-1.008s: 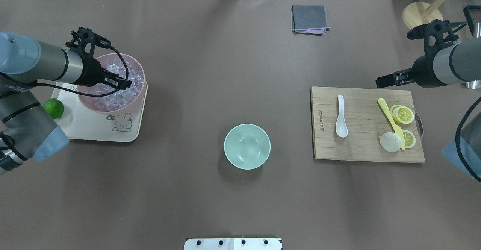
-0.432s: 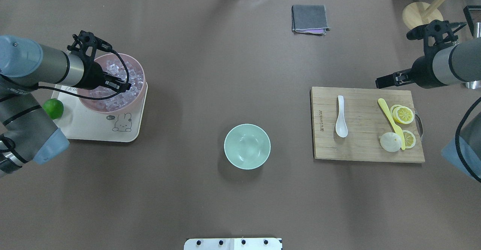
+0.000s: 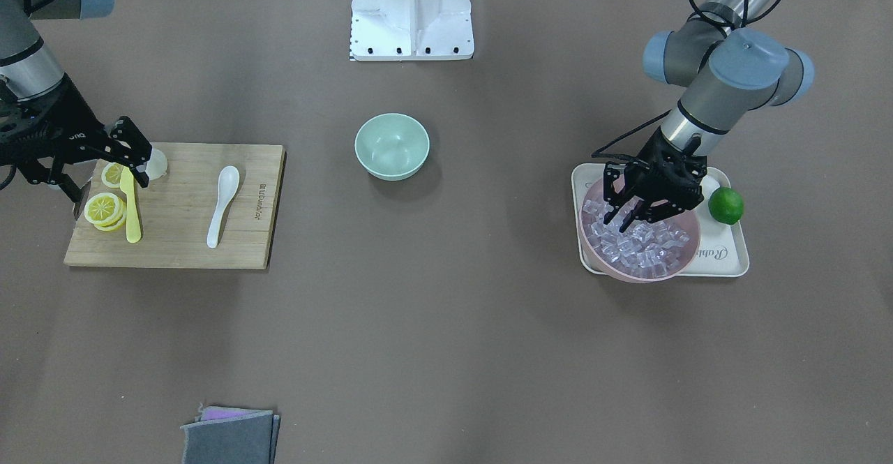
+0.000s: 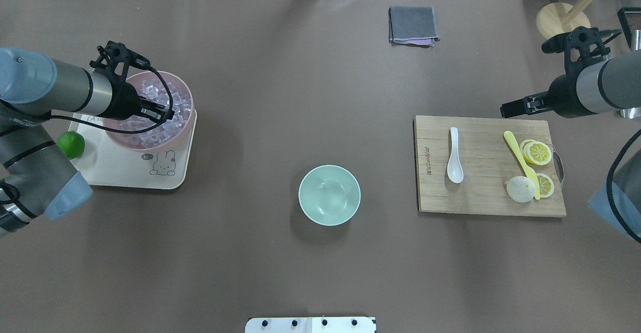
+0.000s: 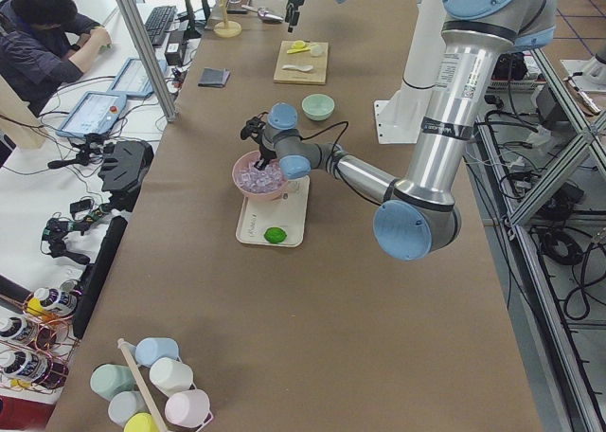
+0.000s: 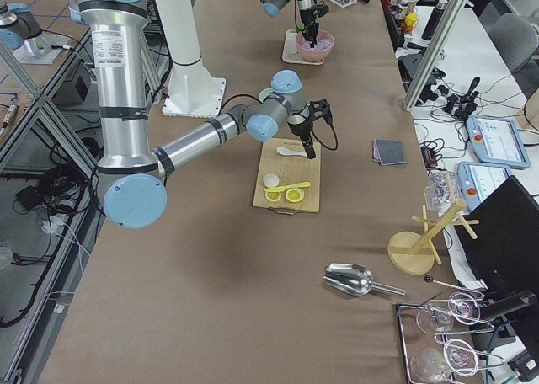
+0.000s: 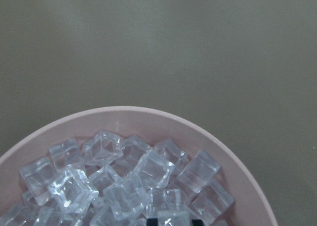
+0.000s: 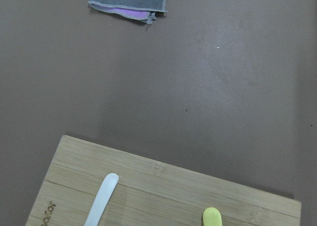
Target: Put spoon and ice into bowl
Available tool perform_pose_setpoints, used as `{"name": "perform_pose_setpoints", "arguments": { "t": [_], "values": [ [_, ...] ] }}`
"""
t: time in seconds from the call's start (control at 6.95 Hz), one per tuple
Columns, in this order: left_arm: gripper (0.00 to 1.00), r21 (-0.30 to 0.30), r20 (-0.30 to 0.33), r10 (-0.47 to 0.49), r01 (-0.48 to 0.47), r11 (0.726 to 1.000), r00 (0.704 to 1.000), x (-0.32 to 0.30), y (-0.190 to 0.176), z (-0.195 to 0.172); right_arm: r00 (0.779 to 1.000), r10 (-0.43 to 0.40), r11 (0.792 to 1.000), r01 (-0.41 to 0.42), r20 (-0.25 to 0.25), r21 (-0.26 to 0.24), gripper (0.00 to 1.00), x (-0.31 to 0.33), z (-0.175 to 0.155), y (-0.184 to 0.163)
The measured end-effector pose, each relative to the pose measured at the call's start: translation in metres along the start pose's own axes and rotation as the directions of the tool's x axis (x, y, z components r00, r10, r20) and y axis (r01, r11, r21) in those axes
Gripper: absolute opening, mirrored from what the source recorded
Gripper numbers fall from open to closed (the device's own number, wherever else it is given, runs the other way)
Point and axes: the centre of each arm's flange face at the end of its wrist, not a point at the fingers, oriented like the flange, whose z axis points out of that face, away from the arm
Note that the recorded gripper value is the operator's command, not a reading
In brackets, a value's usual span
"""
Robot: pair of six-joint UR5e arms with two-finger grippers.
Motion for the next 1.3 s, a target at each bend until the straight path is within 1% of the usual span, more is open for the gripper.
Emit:
{"name": "perform_pose_setpoints", "arguments": {
  "t": [0.14,0.29,0.43,0.58,0.72,0.86,1.01,1.3],
  "values": [
    [0.00,0.015,-0.014,-0.011,0.011,1.000,1.000,0.007,-0.004,-0.008,1.000,0.000,1.000,0.000,0.000,0.000,1.00,0.000,0.000,0.000],
    [0.00,0.047,-0.046,-0.075,0.077,0.996,0.996,0.024,-0.016,-0.023,1.000,0.000,1.000,0.000,0.001,0.001,1.00,-0.001,0.000,0.000],
    [0.00,0.079,-0.096,-0.180,0.188,0.979,0.979,0.048,-0.034,-0.037,1.000,0.000,1.000,0.000,0.001,0.001,1.00,-0.001,0.000,-0.001],
    [0.00,0.085,-0.154,-0.270,0.285,0.955,0.950,0.078,-0.050,-0.043,1.000,0.000,1.000,0.000,0.002,0.001,1.00,-0.001,0.000,-0.001],
    [0.00,0.075,-0.196,-0.318,0.338,0.938,0.928,0.117,-0.053,-0.035,1.000,-0.002,1.000,0.002,0.000,0.002,1.00,-0.002,0.001,0.000],
    [0.00,0.077,-0.214,-0.333,0.356,0.931,0.918,0.165,-0.040,-0.014,1.000,-0.005,1.000,0.005,-0.005,0.005,1.00,-0.003,0.002,0.000],
    [0.00,0.085,-0.223,-0.336,0.361,0.928,0.915,0.215,-0.019,0.008,1.000,-0.007,1.000,0.007,-0.008,0.006,1.00,-0.004,0.003,0.001],
    [0.00,0.094,-0.249,-0.370,0.403,0.911,0.895,0.297,0.015,0.034,1.000,-0.010,1.000,0.010,-0.011,0.007,1.00,-0.006,0.004,0.002]
  ]
}}
